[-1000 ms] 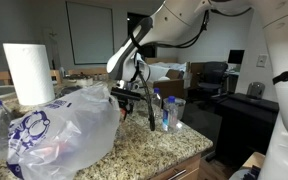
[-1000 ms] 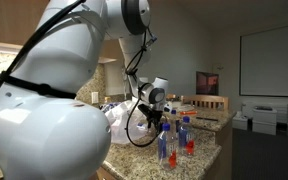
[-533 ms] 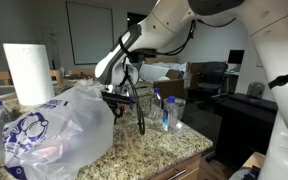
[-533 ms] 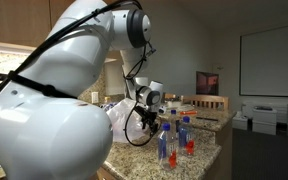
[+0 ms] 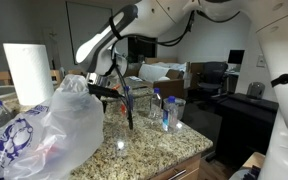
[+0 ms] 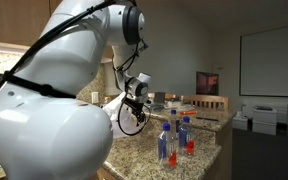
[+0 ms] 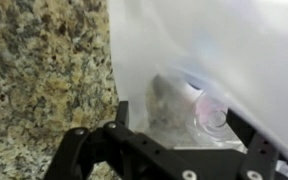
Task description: Put the water bottles on the counter in the plastic bag
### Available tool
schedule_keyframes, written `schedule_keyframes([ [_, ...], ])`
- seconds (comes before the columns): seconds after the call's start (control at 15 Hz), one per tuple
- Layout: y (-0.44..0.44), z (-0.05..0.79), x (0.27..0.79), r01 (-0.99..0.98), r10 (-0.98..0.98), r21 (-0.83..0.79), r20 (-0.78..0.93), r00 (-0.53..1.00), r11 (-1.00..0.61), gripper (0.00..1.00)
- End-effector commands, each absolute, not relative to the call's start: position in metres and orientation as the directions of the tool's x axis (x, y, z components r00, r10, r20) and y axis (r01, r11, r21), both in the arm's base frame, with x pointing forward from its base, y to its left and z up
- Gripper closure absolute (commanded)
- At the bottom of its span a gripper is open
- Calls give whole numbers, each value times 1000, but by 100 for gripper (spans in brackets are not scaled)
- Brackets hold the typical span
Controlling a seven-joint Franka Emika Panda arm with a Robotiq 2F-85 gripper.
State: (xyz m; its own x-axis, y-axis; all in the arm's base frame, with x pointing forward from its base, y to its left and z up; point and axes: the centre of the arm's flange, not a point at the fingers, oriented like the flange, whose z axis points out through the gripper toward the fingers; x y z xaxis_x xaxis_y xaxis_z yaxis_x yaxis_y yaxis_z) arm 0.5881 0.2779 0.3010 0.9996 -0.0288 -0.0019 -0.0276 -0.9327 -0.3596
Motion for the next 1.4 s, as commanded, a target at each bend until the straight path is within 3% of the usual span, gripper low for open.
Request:
schedule_keyframes([
  [0.0,265,313,540,61,109,-367,-110,988,-928,0],
  [0.27,261,316,476,68,156,-351,-230,961,-934,0],
  [0.6,236,349,434,47,95,-271,-167,981,-961,0],
  [1.0,175,406,438,21,32,-185,-58,998,-983,0],
  [1.33,133,423,469,43,45,-230,-3,999,-972,0],
])
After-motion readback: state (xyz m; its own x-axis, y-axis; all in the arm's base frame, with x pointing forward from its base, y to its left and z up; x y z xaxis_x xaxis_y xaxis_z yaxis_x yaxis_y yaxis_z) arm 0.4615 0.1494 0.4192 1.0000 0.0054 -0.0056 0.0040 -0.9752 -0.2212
